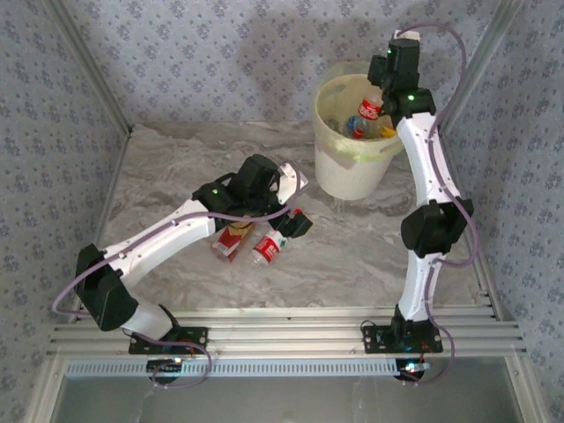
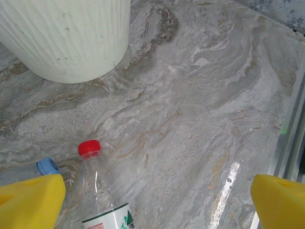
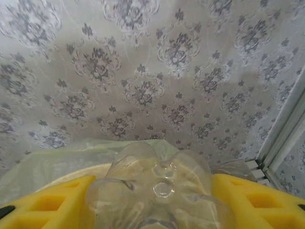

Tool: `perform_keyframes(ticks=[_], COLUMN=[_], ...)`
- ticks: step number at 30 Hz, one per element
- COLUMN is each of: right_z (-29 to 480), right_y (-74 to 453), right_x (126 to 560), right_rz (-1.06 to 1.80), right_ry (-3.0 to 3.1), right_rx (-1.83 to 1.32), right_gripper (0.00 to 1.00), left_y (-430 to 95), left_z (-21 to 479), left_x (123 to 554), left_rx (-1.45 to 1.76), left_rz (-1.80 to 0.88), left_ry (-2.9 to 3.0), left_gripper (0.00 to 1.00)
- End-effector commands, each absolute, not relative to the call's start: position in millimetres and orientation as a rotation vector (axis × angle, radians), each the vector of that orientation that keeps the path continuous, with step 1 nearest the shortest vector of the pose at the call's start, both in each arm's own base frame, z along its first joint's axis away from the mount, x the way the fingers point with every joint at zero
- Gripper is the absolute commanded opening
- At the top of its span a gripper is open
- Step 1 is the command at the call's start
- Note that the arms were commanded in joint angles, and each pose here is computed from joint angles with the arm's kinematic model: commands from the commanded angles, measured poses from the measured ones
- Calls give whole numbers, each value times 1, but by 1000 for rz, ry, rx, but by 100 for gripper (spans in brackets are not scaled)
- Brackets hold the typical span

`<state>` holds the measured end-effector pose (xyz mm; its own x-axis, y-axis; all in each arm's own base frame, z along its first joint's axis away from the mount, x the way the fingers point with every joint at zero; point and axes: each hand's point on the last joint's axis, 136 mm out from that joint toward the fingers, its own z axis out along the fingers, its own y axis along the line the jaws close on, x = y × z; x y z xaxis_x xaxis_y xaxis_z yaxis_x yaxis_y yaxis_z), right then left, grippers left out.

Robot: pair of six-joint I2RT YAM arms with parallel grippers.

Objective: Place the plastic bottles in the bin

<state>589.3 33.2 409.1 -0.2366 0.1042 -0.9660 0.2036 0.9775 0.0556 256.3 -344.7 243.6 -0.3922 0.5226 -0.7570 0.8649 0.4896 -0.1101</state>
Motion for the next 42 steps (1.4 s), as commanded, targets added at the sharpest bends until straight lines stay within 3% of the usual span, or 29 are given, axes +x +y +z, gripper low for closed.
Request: perform_keyframes(ticks=[1,18,26,42], right_z=[406,392,398,447], right_y=[41,23,16,5], right_x=[594,572,563,496], right_rz=[-159,-241,-159,-51], right_ry=[1811,1761,1761,1735], right_rx=[198,338,392,354], right_gripper=[46,51,74,90], left_y=[-345,-346,-346,-348], left_z=[252,248,247,249], left_x=[261,261,260,259], left_rx=[1118,1112,1112,1099], left_rz=[-657,-664,-671,-691], left_ry=[2073,2096,2102,2115], left_gripper=[100,100,100,100])
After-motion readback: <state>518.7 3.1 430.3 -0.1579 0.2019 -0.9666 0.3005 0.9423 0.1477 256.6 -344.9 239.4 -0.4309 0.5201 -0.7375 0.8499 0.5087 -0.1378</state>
